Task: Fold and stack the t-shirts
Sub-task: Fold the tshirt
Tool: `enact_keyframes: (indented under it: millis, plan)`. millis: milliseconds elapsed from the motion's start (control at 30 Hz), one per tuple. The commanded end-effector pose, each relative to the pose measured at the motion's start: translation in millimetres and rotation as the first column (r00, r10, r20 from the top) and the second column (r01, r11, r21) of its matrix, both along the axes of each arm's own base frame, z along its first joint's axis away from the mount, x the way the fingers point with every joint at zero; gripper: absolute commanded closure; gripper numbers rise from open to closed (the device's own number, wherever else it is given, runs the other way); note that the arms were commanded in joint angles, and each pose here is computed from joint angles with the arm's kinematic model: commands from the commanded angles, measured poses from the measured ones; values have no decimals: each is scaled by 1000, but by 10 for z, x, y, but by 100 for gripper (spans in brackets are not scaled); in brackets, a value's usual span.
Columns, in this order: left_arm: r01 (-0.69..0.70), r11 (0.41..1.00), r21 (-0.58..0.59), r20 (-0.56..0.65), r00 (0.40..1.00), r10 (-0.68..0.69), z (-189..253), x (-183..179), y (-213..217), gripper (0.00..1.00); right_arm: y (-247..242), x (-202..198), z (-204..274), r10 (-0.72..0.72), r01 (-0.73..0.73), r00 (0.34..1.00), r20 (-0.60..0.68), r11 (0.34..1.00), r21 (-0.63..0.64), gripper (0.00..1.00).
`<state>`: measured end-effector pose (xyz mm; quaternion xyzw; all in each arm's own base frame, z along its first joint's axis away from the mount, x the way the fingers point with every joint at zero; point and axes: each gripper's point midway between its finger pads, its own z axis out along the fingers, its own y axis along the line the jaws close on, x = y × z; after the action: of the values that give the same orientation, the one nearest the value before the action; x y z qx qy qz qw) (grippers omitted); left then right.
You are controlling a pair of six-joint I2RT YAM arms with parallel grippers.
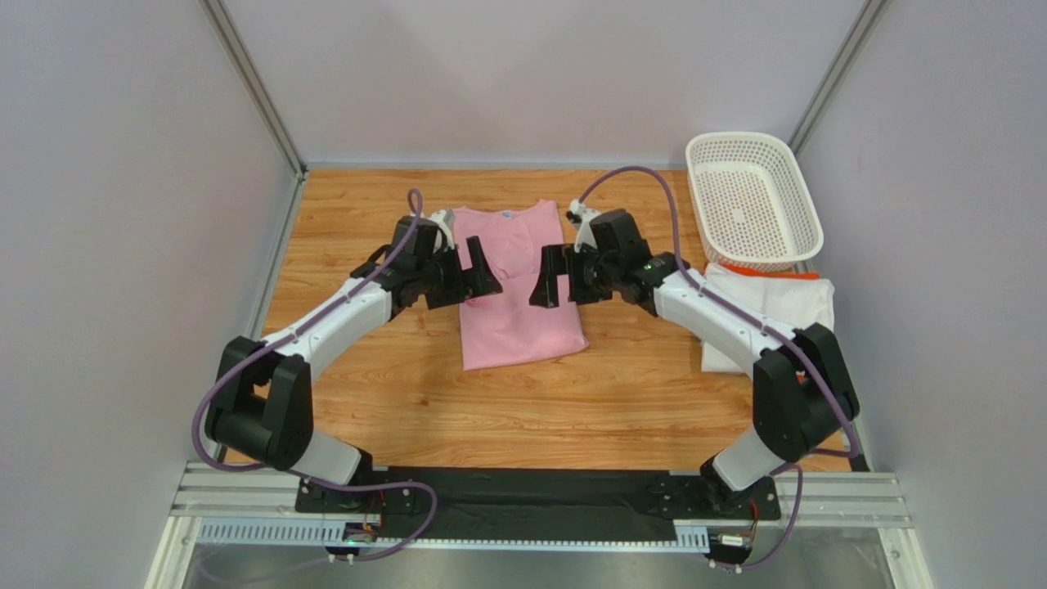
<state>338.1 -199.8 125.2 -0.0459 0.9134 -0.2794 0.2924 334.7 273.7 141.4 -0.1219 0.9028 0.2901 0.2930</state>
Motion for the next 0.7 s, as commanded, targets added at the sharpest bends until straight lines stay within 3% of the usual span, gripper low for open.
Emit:
enact_keyframes:
  millis: [0,133,300,533,667]
  plan:
    - [47,997,-69,-5,999,-47,5,-122,-185,0,233,-362,81,85,-79,996,-34,984,159,0]
    - [72,990,-123,-35,996,-77,-120,-162,-308,0,312,-525,-13,134,-122,990,-47,970,209,0]
    - [80,990,-115,-32,996,-84,-237,49,-398,0,320,-527,-310,133,-111,984,-116,977,181,0]
    - [35,997,62,-115,993,-28,-611,396,-265,0,211,-563,-681,89,-69,979,-185,992,110,0]
    - [8,996,84,-104,995,1,-625,557,-196,0,133,-611,-822,74,-60,977,-200,995,74,0]
